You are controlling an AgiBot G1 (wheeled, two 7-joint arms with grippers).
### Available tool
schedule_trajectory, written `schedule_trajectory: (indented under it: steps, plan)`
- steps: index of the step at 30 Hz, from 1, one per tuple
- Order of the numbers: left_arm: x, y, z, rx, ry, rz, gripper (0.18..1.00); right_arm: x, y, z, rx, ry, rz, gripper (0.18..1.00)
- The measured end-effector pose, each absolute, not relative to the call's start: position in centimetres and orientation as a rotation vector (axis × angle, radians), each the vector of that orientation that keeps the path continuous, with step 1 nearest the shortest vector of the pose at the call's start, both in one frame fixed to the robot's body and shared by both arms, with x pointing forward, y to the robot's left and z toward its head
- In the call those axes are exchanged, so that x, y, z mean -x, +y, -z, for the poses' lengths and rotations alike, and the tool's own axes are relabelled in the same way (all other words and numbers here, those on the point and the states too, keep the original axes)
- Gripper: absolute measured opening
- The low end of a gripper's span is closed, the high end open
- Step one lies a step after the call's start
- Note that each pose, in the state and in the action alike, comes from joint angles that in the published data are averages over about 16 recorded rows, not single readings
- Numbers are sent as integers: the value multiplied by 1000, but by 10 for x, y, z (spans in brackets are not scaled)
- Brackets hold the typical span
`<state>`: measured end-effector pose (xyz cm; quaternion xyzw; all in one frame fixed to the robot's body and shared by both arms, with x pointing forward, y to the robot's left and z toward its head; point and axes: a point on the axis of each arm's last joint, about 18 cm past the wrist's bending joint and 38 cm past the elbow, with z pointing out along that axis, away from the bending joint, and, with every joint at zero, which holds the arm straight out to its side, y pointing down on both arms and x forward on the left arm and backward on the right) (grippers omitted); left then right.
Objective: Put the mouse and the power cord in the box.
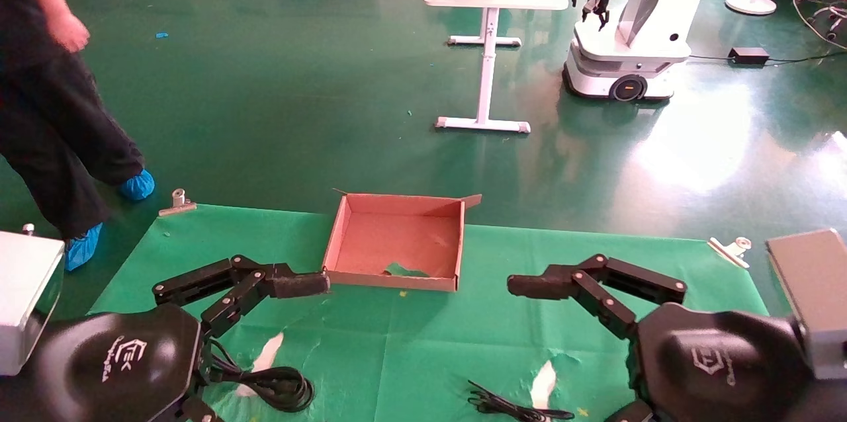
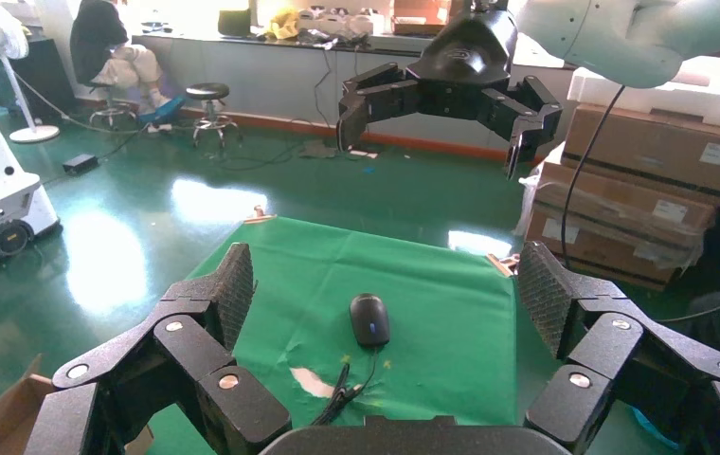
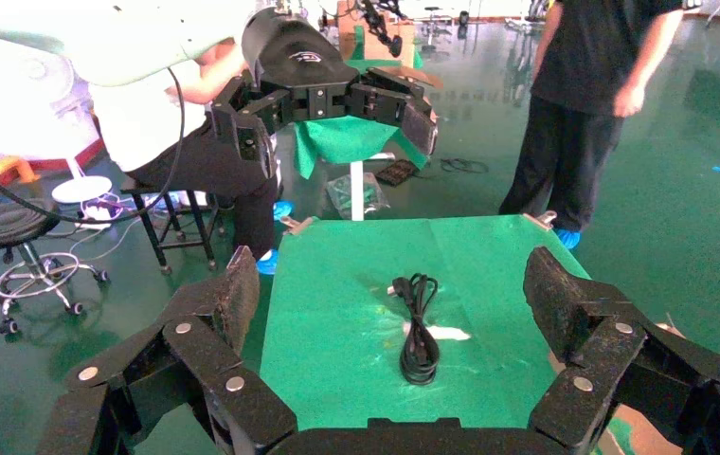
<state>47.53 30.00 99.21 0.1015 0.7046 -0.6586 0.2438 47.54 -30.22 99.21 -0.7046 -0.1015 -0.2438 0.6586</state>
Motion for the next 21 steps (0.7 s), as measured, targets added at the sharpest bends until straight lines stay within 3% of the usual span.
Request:
schedule_trajectory:
  steps: [21]
  plan:
    - [-475, 300, -992, -277, 1925, 1799, 1000, -475, -302, -992, 1595, -230, 552, 1000]
